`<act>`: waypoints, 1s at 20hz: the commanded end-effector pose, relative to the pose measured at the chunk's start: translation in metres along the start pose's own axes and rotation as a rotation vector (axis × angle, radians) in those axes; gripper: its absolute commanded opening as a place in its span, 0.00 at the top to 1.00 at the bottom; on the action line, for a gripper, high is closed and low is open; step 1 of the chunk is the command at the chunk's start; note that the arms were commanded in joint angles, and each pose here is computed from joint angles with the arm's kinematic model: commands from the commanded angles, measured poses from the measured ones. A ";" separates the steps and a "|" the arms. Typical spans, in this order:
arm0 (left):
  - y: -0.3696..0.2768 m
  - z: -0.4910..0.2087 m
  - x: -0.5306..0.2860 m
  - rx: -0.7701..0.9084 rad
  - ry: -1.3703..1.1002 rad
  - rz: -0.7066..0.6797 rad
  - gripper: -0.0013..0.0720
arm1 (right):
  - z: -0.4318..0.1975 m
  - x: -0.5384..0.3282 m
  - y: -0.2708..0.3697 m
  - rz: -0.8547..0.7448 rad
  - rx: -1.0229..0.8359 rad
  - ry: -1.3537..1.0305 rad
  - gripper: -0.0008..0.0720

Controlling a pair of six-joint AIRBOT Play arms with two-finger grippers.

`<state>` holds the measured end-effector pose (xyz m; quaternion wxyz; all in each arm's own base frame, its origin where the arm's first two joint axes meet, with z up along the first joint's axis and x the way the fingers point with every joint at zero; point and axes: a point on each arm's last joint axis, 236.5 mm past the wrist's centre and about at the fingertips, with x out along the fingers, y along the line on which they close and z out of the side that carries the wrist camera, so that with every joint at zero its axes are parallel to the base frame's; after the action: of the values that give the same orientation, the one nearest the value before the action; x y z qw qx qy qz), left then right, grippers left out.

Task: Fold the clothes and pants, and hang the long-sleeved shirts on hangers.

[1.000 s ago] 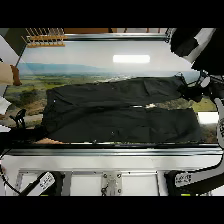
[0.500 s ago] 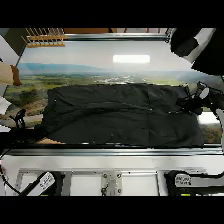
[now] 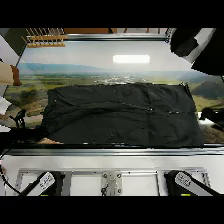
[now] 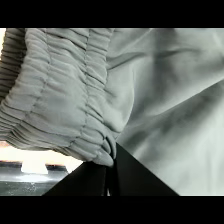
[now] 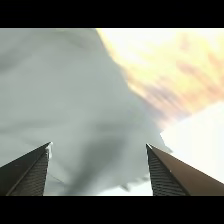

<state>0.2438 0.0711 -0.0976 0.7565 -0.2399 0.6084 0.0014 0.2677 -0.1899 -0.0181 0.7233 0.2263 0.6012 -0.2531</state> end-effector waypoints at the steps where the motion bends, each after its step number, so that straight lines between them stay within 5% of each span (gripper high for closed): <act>1: 0.000 0.000 0.000 0.000 0.000 0.000 0.96 | -0.067 0.013 -0.065 0.026 0.288 0.103 0.10; 7: 0.000 0.000 0.000 0.000 0.000 -0.001 0.96 | -0.105 0.062 -0.042 0.320 0.515 0.102 0.10; 20: 0.000 0.000 0.000 -0.001 -0.001 -0.001 0.96 | -0.112 0.090 0.026 0.378 0.297 0.148 0.11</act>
<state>0.2440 0.0708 -0.0975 0.7565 -0.2408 0.6080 0.0012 0.2102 -0.1205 -0.1172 0.6717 0.4723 0.5349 -0.1991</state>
